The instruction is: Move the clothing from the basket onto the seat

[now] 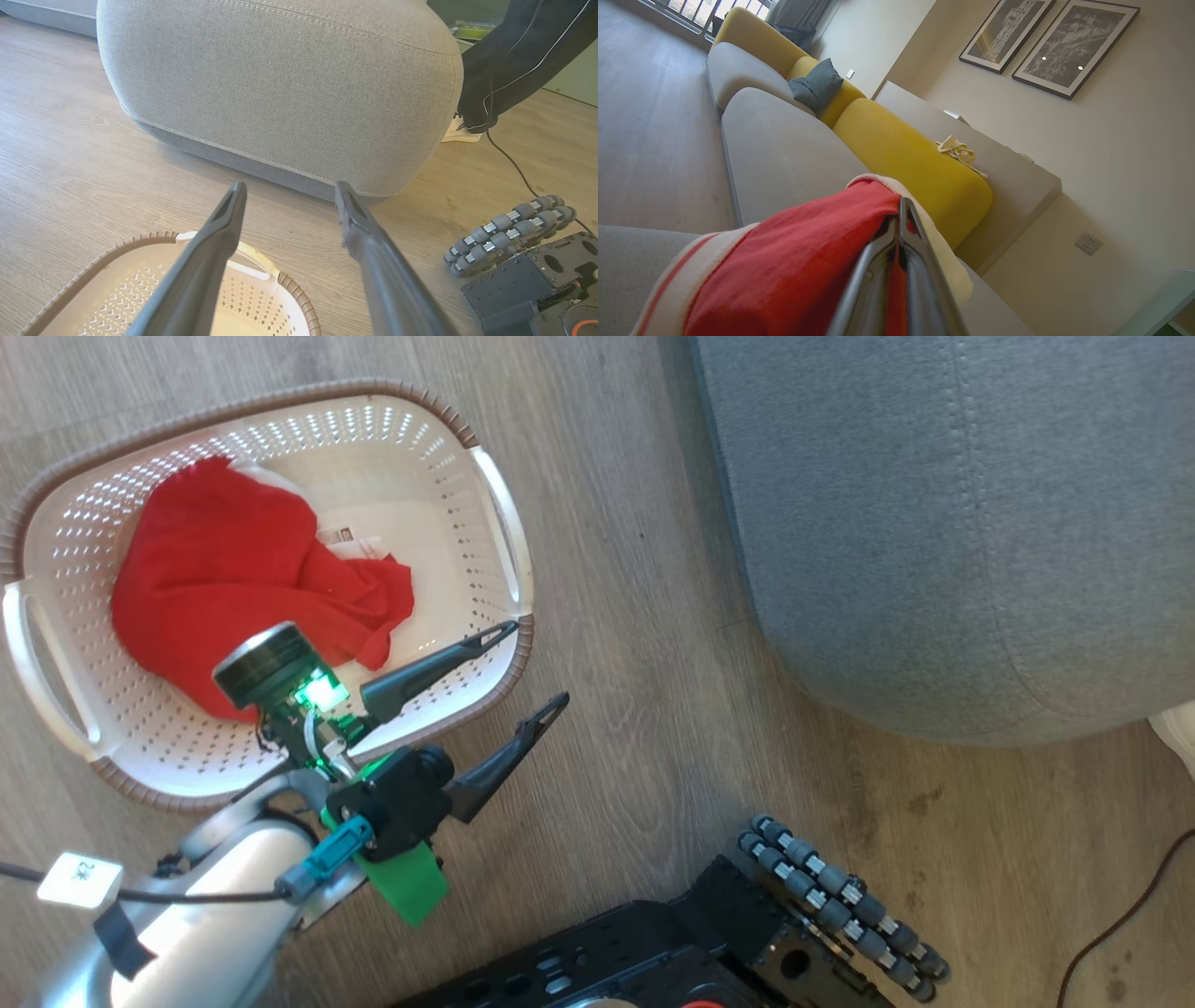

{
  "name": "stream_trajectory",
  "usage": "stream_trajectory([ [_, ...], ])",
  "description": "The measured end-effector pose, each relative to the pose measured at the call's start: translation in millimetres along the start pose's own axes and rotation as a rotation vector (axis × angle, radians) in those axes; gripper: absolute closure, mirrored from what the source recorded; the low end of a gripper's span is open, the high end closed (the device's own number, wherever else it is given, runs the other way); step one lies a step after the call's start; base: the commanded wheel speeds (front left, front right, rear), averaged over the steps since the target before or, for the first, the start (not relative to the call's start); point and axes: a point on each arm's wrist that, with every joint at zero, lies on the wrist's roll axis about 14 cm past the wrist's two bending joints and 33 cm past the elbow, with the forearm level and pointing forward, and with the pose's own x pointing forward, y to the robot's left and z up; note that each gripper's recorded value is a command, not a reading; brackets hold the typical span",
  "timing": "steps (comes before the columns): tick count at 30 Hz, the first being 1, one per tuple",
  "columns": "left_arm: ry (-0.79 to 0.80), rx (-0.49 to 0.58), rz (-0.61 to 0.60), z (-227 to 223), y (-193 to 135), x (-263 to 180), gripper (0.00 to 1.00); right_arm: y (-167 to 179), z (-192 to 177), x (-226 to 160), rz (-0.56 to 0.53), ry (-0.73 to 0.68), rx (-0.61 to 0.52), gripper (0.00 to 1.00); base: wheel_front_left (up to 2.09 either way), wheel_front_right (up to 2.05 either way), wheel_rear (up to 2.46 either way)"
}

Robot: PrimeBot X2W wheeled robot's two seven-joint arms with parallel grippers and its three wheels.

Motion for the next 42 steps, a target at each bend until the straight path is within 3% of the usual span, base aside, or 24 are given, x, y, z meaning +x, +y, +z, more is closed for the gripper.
stream_trajectory([
  [8,0.000,0.004,0.023,-1.0,7.4,-2.2,0.00,35.8,-63.0,-18.1,0.060,0.195,0.047,1.00,0.00,0.00,0.00],
  [15,-0.006,0.018,0.034,4.5,10.4,-2.3,0.00,95.7,-127.4,-66.2,0.264,0.447,0.055,1.00,0.00,0.00,0.00],
  [19,-0.013,0.025,0.040,7.3,13.3,-0.8,0.00,99.3,-138.0,-76.1,0.293,0.501,0.073,1.00,0.00,0.00,0.00],
  [20,-0.014,0.026,0.039,7.8,13.0,-0.5,0.00,96.1,-136.5,-73.6,0.290,0.495,0.070,0.70,0.00,0.00,0.00],
  [21,-0.015,0.027,0.038,8.6,12.8,-0.1,0.00,93.1,-134.3,-70.8,0.286,0.487,0.069,0.20,0.00,0.00,0.00],
  [22,-0.017,0.029,0.038,9.7,12.6,0.2,0.00,90.7,-131.7,-68.2,0.276,0.481,0.081,0.00,0.00,0.00,0.00],
  [30,-0.027,0.053,0.005,24.0,-0.2,5.0,0.00,72.4,-90.4,-48.2,0.287,0.350,0.036,0.00,0.00,0.00,0.00],
  [42,-0.083,0.121,0.010,77.8,-22.3,16.1,0.00,2.7,-28.3,-52.6,0.209,0.192,0.044,0.00,0.00,0.00,0.00],
])
